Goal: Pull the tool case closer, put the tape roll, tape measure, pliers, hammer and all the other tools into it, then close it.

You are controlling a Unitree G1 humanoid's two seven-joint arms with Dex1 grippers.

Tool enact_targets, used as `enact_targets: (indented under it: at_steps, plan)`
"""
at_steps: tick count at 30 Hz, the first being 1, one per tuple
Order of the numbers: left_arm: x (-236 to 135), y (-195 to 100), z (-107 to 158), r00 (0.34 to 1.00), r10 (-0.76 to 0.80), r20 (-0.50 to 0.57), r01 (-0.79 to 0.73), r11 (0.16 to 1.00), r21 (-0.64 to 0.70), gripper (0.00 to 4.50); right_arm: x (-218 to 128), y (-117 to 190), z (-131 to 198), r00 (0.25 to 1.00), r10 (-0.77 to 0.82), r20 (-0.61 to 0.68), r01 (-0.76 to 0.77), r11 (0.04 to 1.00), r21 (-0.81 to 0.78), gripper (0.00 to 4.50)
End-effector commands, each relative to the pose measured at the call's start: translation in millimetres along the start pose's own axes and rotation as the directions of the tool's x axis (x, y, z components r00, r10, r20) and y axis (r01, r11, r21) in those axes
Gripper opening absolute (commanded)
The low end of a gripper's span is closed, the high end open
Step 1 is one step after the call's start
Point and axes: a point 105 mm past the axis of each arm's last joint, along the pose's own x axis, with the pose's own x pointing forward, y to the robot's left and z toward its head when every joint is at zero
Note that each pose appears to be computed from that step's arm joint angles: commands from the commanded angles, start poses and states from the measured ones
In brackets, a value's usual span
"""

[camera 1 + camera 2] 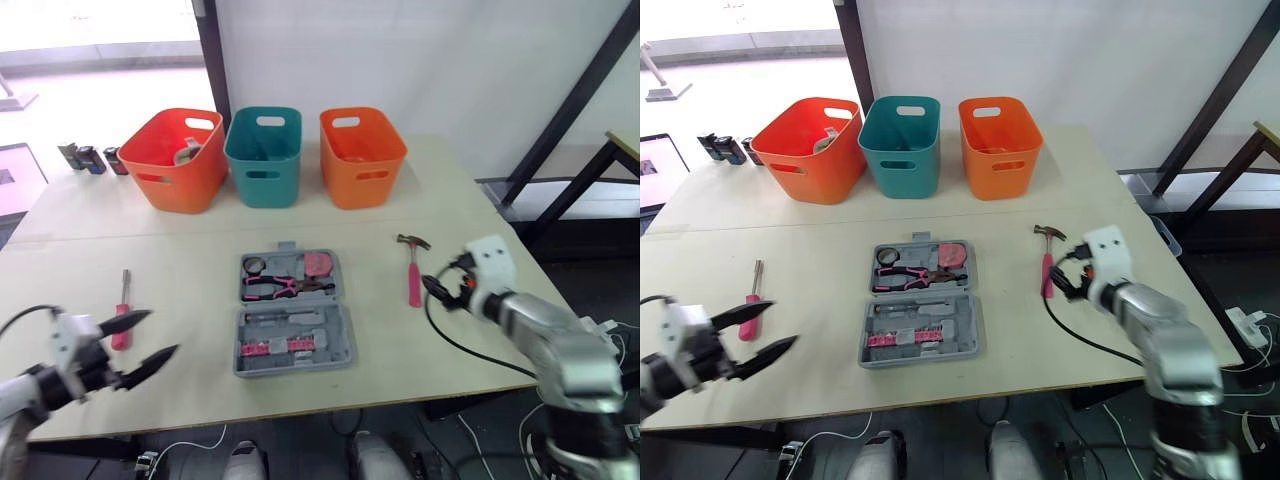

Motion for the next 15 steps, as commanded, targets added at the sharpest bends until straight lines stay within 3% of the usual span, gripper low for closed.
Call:
enact_targets:
  at_steps: [1,5,15]
  plan:
    - [15.3,-16.7,14.2,0.998,-0.058,0.035,0.057,0.998,0.017,4.50,18.5,-9.6,-1.8,0.987,-0.155,-0.041,0.156,0.987,0.034,4.45]
    - [30.4,-29.9,24.1,0.992,-0.107,0.060,0.105,0.994,0.035,4.50,51.9,4.4,3.5,0.982,-0.174,-0.071,0.180,0.981,0.076,4.45]
    - [49.9,-55.4,61.5,0.958,-0.256,0.126,0.240,0.962,0.128,4.50,101.1,-7.7,5.7,0.959,-0.229,-0.168,0.255,0.954,0.157,4.45]
